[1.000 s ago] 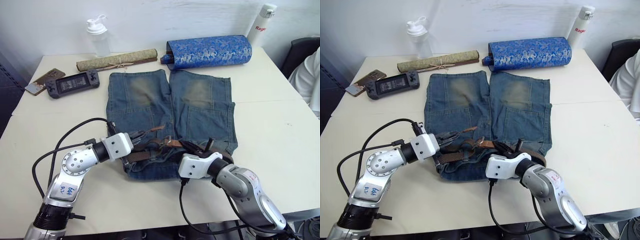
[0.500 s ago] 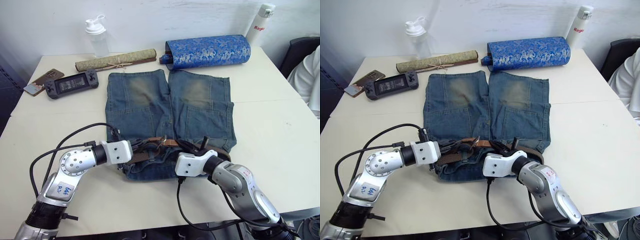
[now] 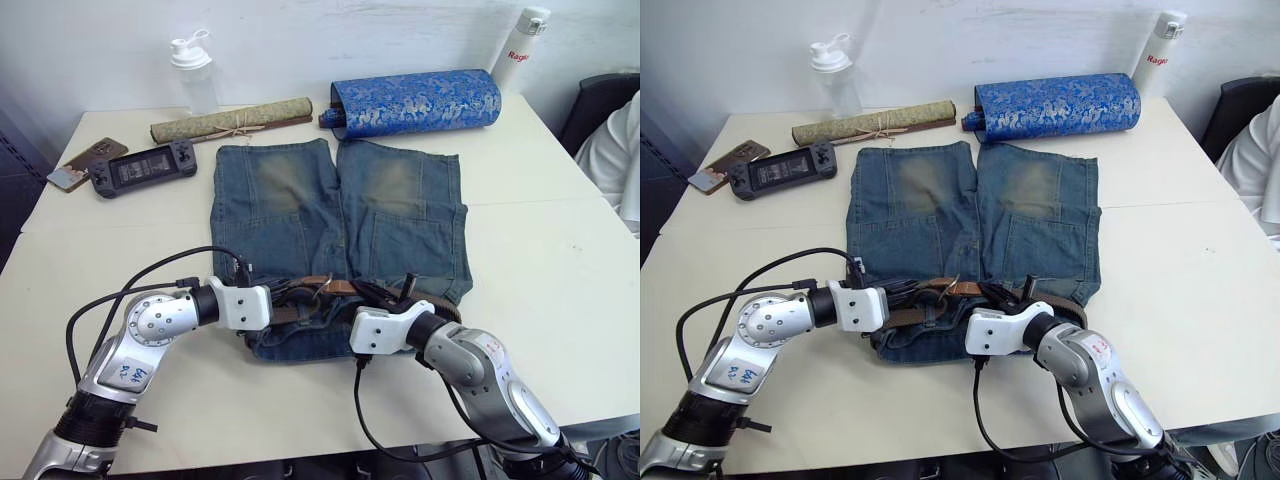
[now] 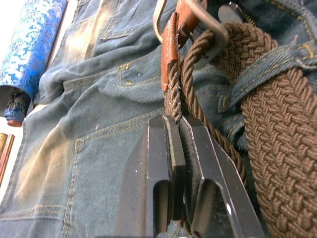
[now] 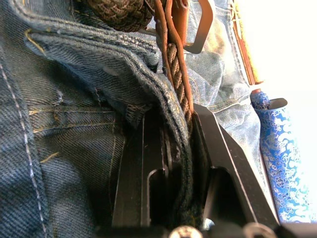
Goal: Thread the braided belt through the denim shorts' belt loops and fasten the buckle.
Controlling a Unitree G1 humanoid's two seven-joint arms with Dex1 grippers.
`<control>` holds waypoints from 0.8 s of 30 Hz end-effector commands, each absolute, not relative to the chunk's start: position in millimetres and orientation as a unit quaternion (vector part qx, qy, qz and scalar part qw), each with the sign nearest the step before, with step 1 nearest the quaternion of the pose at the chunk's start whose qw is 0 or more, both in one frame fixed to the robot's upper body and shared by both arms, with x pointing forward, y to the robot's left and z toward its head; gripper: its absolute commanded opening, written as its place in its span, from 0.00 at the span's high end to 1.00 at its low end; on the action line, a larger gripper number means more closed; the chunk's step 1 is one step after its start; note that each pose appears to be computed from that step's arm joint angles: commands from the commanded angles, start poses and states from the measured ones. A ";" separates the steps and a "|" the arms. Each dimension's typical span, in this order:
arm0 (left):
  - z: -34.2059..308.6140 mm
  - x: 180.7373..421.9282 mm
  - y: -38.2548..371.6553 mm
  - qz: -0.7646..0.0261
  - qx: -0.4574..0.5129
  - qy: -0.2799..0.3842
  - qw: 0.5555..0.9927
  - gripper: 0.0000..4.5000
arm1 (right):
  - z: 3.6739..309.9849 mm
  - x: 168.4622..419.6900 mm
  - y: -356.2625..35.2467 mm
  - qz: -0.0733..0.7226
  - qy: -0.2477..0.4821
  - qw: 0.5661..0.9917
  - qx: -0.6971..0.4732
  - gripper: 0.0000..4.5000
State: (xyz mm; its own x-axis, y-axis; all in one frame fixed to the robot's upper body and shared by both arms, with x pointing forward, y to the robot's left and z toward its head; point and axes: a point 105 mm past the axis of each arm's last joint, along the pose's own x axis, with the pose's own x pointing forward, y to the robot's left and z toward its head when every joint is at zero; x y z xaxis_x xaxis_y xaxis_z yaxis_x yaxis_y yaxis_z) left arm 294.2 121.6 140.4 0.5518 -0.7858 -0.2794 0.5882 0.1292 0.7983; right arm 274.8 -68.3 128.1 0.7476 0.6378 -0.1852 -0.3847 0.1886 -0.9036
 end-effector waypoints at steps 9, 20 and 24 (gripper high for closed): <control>153.8 294.1 108.0 -0.498 0.491 -0.144 0.700 1.00 | 137.2 266.4 -56.9 0.350 -0.151 0.752 -0.537 1.00; 153.8 295.6 80.0 -0.517 0.448 -0.169 0.709 1.00 | 136.7 265.2 -54.9 0.352 -0.152 0.754 -0.534 1.00; 143.4 290.4 66.3 -0.536 0.412 -0.161 0.719 1.00 | 135.8 264.7 -55.3 0.353 -0.149 0.754 -0.534 1.00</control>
State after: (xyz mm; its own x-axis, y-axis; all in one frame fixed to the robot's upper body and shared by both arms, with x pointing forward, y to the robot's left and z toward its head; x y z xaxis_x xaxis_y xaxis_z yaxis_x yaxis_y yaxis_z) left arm 301.4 87.8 146.1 0.4346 -0.8649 -0.2510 0.6055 0.0742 0.7924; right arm 274.2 -68.8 126.0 0.7457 0.6375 -0.1939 -0.3916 0.1839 -0.9016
